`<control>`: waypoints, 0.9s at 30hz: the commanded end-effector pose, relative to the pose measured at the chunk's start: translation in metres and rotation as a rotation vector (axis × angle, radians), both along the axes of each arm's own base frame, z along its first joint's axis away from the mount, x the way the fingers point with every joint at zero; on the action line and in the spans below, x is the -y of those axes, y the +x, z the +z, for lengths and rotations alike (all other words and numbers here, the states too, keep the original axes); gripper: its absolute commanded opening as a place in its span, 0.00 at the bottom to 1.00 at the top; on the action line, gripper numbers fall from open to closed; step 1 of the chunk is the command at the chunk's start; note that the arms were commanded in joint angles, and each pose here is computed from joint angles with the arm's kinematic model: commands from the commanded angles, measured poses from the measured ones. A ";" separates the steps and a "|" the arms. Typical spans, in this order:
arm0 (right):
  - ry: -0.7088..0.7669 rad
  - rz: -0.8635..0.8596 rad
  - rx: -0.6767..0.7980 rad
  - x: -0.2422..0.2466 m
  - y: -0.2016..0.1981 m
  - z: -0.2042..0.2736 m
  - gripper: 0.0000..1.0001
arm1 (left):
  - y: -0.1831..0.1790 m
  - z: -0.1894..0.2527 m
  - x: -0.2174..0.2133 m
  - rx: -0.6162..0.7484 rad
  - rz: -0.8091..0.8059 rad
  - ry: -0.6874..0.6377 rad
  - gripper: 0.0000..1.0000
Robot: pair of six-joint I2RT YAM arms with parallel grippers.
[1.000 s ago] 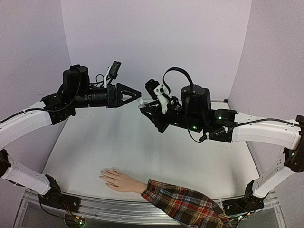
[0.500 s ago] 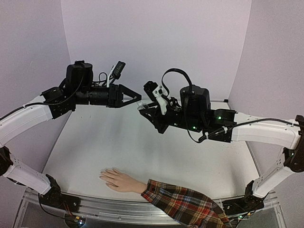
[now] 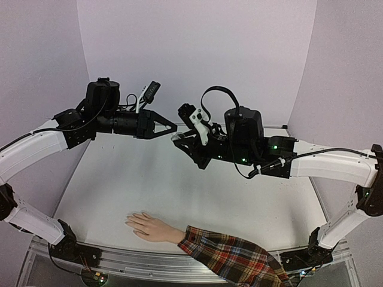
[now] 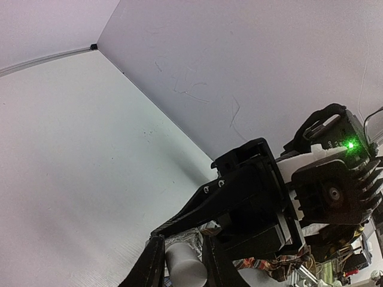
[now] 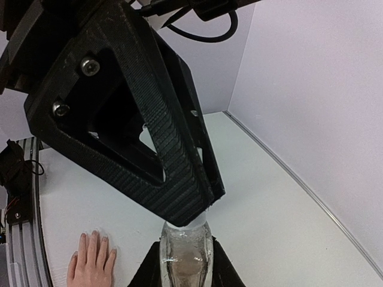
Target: Paint the nails
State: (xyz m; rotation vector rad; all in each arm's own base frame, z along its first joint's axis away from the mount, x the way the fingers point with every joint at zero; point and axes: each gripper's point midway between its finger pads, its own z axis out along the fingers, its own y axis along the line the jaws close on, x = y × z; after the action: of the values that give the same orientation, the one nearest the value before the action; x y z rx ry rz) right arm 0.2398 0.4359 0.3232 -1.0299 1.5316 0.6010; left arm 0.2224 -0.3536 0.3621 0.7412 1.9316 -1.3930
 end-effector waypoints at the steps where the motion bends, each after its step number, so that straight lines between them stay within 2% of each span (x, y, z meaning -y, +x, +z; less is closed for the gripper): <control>1: 0.050 0.005 0.035 -0.004 0.003 0.025 0.00 | -0.002 0.026 -0.001 0.055 -0.011 -0.046 0.21; 12: -0.013 -0.004 0.040 -0.006 0.007 0.005 0.00 | 0.013 0.030 -0.011 0.074 0.105 -0.009 0.01; 27: 0.021 0.005 0.059 -0.004 0.004 0.008 0.00 | 0.013 0.035 -0.019 0.090 0.144 -0.017 0.00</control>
State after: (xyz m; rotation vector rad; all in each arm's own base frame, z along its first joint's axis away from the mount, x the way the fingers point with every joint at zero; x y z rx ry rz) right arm 0.2464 0.4395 0.3101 -1.0569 1.5357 0.5605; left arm 0.2380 -0.3438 0.3576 0.6448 1.9870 -1.2769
